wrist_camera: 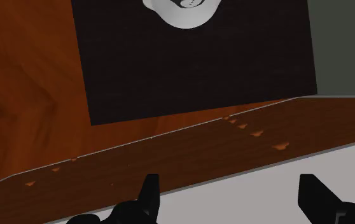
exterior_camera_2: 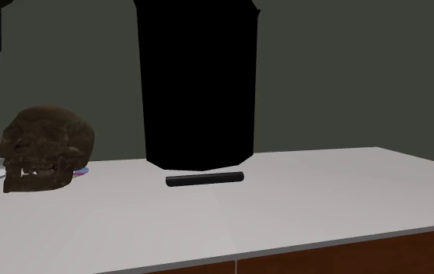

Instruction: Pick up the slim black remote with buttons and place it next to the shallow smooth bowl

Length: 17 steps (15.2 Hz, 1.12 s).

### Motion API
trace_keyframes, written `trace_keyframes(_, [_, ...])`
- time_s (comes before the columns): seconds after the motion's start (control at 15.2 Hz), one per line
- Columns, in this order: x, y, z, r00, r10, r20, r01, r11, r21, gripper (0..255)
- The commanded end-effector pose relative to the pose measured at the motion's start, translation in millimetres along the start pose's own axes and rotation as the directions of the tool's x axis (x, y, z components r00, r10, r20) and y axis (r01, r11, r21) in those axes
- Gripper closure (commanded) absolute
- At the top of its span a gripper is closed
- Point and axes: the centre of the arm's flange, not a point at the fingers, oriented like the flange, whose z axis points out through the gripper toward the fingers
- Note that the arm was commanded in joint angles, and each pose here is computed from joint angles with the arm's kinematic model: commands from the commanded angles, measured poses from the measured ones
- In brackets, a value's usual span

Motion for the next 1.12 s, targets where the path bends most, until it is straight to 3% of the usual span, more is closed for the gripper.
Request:
trace_keyframes(0.0, [0, 0, 0, 1.0, 0.0, 0.0, 0.0, 1.0, 0.0, 0])
trace_keyframes(0.26, [50, -8, 13, 0.989, 0.145, 0.005, -0.146, 0.989, 0.029, 0])
trace_keyframes(0.53, [100, -8, 26, 0.958, 0.288, 0.014, -0.288, 0.956, 0.057, 0])
trace_keyframes(0.79, [150, -2, 39, 0.906, 0.423, 0.027, -0.424, 0.902, 0.083, 0])
trace_keyframes(1.06, [199, 11, 53, 0.834, 0.55, 0.044, -0.551, 0.828, 0.107, 0])
